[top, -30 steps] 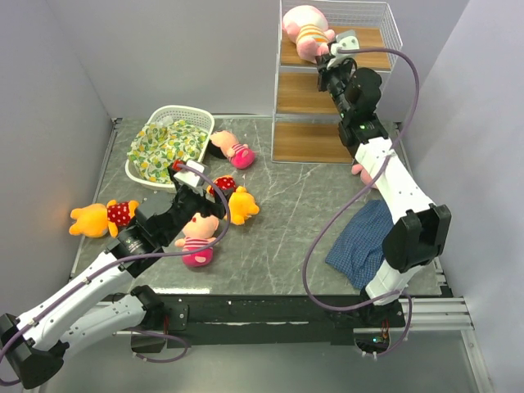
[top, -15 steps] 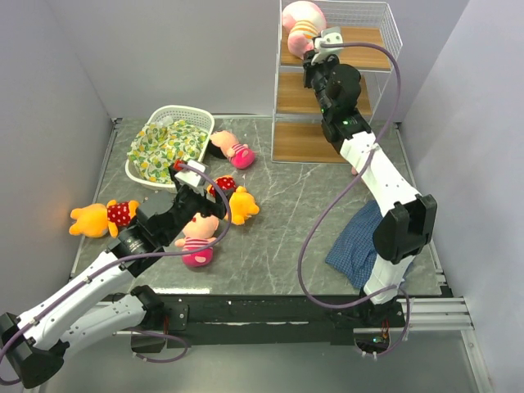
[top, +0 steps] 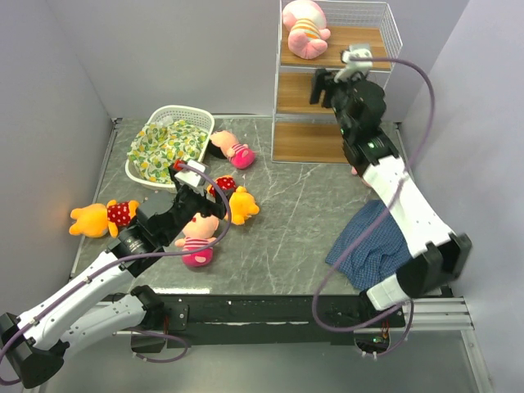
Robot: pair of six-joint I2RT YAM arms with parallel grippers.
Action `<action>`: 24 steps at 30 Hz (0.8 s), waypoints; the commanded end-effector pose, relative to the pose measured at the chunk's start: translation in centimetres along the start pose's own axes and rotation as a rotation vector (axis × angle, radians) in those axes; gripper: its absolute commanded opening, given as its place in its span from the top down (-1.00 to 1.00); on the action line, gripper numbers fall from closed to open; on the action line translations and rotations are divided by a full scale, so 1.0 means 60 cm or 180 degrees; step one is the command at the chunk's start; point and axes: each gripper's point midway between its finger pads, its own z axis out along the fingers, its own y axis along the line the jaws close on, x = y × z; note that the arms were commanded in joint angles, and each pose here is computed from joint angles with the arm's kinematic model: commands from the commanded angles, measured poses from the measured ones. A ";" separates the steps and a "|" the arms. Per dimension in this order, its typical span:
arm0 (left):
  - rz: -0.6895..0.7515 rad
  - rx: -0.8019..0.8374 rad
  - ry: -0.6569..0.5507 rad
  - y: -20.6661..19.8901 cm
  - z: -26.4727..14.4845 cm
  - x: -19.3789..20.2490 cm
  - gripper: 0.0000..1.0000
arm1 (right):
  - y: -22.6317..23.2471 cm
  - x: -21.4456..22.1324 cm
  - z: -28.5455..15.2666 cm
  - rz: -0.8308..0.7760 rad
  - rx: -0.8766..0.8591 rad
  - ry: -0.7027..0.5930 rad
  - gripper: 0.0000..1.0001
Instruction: Place and organize the stuffed toys onto the shelf
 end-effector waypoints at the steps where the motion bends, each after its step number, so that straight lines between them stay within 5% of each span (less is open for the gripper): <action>1: -0.0060 -0.0051 -0.0176 0.006 -0.007 -0.036 -0.93 | -0.049 0.022 -0.082 0.0192 0.0389 0.0136 -0.55; 13: -0.0106 0.0000 -0.0237 0.001 -0.013 -0.046 -0.93 | -0.267 0.347 -0.190 -0.1248 0.2017 0.1508 -0.51; 24: -0.0096 0.0000 -0.0237 0.002 -0.014 -0.045 -0.93 | -0.324 0.484 -0.194 -0.1291 0.2142 0.2225 -0.53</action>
